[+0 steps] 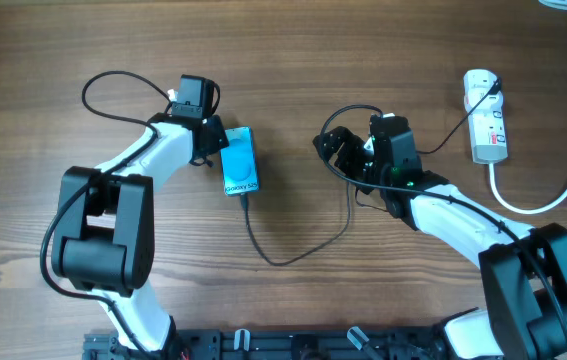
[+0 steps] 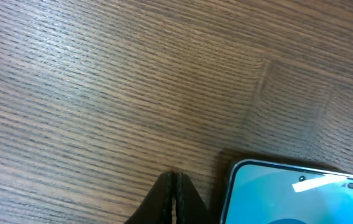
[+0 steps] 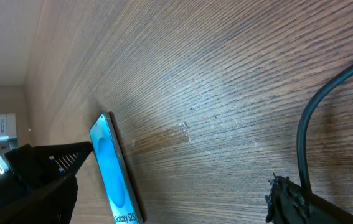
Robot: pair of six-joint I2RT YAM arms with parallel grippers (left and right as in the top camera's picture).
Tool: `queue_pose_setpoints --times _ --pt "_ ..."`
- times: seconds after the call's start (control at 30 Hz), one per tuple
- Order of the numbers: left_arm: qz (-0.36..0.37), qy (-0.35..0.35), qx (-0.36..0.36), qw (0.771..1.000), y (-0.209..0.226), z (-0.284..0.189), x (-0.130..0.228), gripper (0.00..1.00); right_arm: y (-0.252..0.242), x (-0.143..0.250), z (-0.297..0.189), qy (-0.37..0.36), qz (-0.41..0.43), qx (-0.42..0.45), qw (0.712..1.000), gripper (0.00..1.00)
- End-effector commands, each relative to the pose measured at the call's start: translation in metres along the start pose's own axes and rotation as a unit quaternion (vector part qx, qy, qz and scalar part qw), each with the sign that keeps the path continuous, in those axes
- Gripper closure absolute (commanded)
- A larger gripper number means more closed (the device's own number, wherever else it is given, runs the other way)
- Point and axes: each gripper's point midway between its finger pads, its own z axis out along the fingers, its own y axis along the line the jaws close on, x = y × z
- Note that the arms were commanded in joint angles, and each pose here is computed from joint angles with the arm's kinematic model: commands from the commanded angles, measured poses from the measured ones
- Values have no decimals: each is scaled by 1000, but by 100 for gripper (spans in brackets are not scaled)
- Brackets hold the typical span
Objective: Plug charger to phone and switch on socket
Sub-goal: 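Lower the phone flat onto the table with the left gripper and release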
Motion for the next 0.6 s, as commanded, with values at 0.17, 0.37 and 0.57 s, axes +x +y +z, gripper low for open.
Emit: queue_pose_setpoints --times 0.17,0.37,0.57 --pt "2 40 52 998 -19 9 17 88 -5 -4 2 -9 6 10 1000 0" --pt "20 54 98 994 -35 6 22 86 -5 -4 2 -9 6 10 1000 0" --pt "33 60 121 990 -43 4 24 87 -5 -4 2 -9 6 10 1000 0"
